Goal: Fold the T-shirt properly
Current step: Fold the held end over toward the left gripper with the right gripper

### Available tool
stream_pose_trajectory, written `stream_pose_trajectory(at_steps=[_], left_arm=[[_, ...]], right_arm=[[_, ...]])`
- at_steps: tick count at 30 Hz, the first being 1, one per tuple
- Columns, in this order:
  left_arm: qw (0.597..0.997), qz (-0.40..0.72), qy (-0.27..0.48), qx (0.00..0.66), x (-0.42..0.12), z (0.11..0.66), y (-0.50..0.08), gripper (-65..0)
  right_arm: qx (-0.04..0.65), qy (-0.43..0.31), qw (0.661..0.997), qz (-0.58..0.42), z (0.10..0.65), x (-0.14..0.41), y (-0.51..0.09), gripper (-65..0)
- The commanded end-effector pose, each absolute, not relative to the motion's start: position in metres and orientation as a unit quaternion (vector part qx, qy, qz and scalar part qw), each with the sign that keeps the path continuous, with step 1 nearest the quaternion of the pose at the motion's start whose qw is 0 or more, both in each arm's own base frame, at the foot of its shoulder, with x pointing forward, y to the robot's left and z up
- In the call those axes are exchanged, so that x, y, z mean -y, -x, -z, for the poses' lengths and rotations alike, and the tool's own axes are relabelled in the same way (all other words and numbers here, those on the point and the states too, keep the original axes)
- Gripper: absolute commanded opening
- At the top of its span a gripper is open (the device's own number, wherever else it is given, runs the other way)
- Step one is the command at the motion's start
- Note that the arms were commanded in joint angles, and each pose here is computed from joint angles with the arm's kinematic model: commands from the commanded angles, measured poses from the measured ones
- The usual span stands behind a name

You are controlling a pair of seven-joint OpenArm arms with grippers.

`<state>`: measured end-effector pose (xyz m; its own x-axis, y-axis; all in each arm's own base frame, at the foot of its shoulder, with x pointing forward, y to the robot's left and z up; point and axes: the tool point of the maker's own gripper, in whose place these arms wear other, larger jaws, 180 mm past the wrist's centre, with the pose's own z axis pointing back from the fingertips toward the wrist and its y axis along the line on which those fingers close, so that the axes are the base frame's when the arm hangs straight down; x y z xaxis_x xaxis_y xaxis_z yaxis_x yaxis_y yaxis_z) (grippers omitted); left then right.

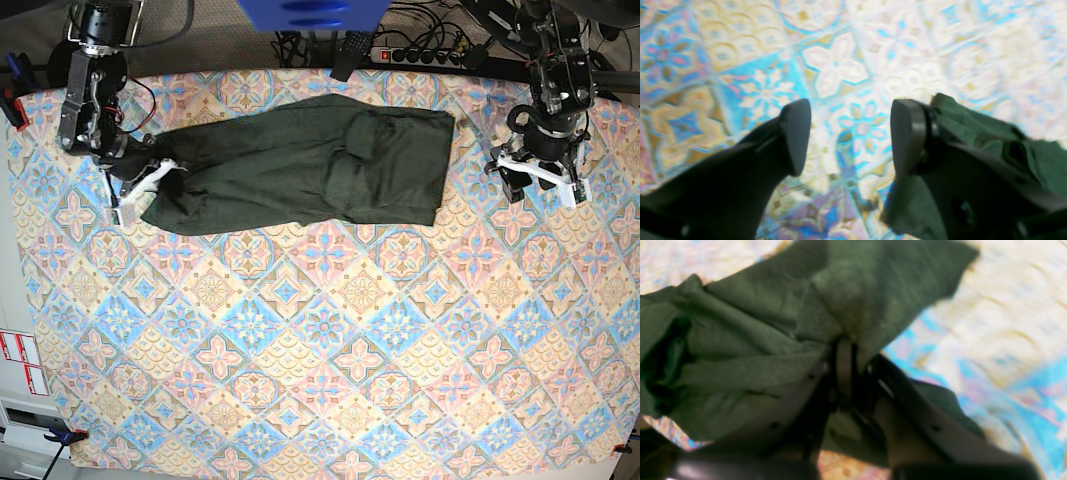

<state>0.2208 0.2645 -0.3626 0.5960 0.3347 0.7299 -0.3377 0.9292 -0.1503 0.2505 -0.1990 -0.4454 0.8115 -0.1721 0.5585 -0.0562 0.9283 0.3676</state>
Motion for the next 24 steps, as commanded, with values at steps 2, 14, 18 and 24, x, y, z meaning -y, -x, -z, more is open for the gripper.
stream_pose_trajectory(at_steps=[2,14,18,24], left_arm=[[0.88,-0.196,-0.015,0.433,-0.28,0.347,-0.225,-27.5],[0.878,-0.202,-0.013,0.433,-0.282,0.346,-0.224,-27.5],[0.879,-0.202,-0.012,0.432,-0.282,0.346,-0.224,-27.5],[0.879,-0.202,-0.012,0.432,-0.282,0.346,-0.224,-27.5]], right_arm=[[0.335,-0.187,0.923,0.031,0.43,0.205,-0.264,-65.0],[0.357,-0.184,0.916,0.014,0.41,0.204,-0.282,-65.0],[0.345,-0.186,0.92,-0.014,0.406,0.189,-0.269,-65.0],[0.349,-0.23,0.901,-0.116,0.385,0.117,-0.262,-65.0]])
